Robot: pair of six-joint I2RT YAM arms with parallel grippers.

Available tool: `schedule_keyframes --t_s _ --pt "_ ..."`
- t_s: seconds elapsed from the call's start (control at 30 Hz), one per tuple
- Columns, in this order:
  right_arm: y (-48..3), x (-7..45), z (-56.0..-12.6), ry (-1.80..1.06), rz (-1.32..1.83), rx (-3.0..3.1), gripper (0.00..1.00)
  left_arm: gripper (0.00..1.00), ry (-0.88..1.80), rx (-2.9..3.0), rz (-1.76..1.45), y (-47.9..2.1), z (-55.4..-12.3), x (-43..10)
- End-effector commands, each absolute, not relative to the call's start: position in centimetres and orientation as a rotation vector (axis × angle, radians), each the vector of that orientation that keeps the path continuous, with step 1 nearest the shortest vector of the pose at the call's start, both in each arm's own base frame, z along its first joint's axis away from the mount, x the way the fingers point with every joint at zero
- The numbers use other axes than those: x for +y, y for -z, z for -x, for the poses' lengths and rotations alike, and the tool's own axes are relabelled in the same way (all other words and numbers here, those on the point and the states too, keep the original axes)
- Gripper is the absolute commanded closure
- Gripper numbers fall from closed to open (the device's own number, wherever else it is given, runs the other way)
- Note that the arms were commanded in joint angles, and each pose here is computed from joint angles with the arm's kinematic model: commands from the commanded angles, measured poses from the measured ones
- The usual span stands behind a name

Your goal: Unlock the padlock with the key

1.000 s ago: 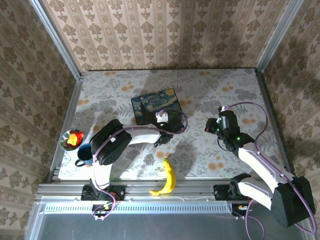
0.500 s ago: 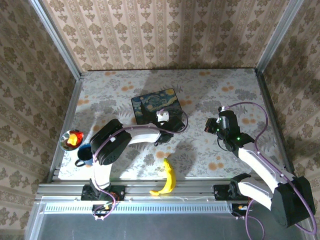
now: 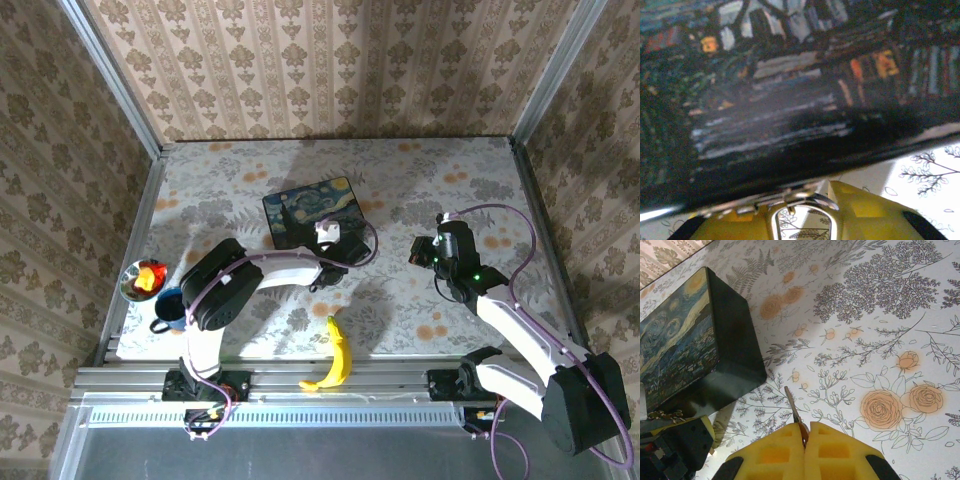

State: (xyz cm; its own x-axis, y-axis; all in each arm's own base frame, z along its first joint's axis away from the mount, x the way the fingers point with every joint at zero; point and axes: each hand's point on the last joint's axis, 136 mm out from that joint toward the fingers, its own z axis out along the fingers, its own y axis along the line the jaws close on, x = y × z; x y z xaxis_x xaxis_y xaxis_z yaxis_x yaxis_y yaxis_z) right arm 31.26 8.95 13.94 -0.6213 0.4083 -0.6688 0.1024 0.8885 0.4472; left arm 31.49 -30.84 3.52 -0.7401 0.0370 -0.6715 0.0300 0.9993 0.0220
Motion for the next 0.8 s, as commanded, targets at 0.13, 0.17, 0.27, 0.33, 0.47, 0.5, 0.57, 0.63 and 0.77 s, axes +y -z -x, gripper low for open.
schedule_keyframes --t_s 0.13,0.17,0.27,0.33,0.47,0.5,0.57,0.63,0.77 --pt "-13.9 9.1 -31.0 -0.487 -0.365 2.213 1.0 0.78 0.128 2.439 -0.14 -4.7 -29.9 -34.0" --pt "-14.0 9.1 -31.0 -0.487 -0.365 2.213 1.0 0.78 0.147 2.444 -0.151 -4.8 -29.8 -34.3" --pt "-13.9 9.2 -30.9 -0.488 -0.362 2.217 1.0 0.78 0.202 2.463 -0.191 -5.1 -29.4 -35.2" --pt "-14.0 9.2 -30.9 -0.49 -0.361 2.218 1.0 0.77 0.23 2.477 -0.215 -5.2 -29.2 -35.6" --pt "-14.0 9.3 -30.9 -0.496 -0.36 2.219 1.0 0.7 0.256 2.506 -0.239 -5.2 -29.1 -35.9" --pt "-14.0 9.3 -30.9 -0.497 -0.362 2.218 1.0 0.69 0.252 2.511 -0.242 -5.1 -29.0 -35.8" --pt "-14.1 9.3 -30.9 -0.5 -0.362 2.215 1.0 0.67 0.246 2.518 -0.242 -5.0 -29.0 -35.7" --pt "-14.1 9.2 -30.9 -0.499 -0.365 2.214 1.0 0.66 0.238 2.521 -0.241 -5.0 -29.0 -35.6" --pt "-14.3 9.2 -30.8 -0.498 -0.364 2.213 1.0 0.6 0.225 2.524 -0.238 -4.7 -29.0 -35.5"
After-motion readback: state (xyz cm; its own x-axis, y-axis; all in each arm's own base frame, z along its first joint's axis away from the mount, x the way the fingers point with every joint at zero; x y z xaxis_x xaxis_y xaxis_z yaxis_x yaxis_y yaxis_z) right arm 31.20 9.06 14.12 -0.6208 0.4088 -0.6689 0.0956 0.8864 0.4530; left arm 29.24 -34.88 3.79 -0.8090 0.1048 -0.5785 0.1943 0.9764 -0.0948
